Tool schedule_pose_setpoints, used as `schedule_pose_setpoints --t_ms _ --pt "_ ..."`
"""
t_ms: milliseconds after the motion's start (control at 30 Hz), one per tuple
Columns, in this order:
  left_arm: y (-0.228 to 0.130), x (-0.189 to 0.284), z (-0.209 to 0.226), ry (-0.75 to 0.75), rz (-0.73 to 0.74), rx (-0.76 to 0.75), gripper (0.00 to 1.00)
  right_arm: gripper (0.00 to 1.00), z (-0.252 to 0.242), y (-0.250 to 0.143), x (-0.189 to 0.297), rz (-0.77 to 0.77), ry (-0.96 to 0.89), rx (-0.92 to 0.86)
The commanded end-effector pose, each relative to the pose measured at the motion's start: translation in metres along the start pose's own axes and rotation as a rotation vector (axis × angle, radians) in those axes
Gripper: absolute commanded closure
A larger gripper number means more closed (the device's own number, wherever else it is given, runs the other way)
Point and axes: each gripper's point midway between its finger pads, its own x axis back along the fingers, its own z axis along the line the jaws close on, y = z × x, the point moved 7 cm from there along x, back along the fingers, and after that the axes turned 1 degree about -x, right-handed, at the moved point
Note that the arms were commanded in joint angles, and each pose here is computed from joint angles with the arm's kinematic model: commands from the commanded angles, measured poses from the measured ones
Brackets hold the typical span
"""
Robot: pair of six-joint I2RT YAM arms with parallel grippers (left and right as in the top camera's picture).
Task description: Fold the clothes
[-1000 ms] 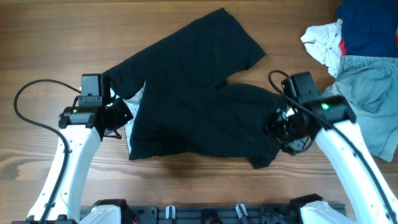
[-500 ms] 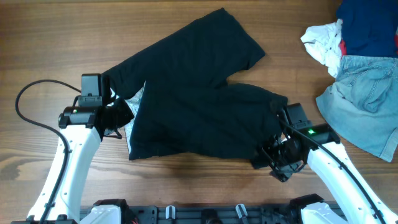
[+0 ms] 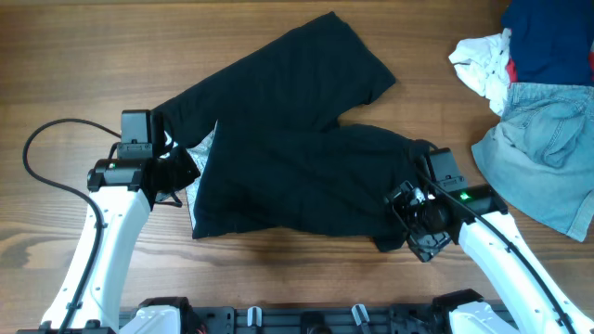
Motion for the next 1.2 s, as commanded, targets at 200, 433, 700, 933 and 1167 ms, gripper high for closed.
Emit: schedule_pose_setpoints --t_ms 200,433,700,933,1167 --pt "0.002 0.005 0.000 -0.018 -0.014 0.006 0.88 0.61 -0.016 -0.001 -0.019 0.000 -0.044 0.053" --pt "-0.007 0.005 0.005 0.007 0.034 0.007 0.96 0.96 -0.010 0.000 -0.019 -0.004 -0.004 0.200" --pt "-0.037 0.009 0.007 -0.012 0.229 0.017 0.94 0.96 0.031 0.009 -0.003 -0.078 0.178 0.416" --pt "-0.052 0.011 -0.008 -0.095 0.301 -0.080 0.64 0.96 0.032 0.010 -0.006 -0.080 0.171 0.477" --pt "-0.063 0.013 -0.029 -0.160 0.320 -0.179 0.39 0.96 0.032 0.010 -0.007 -0.082 0.164 0.538"
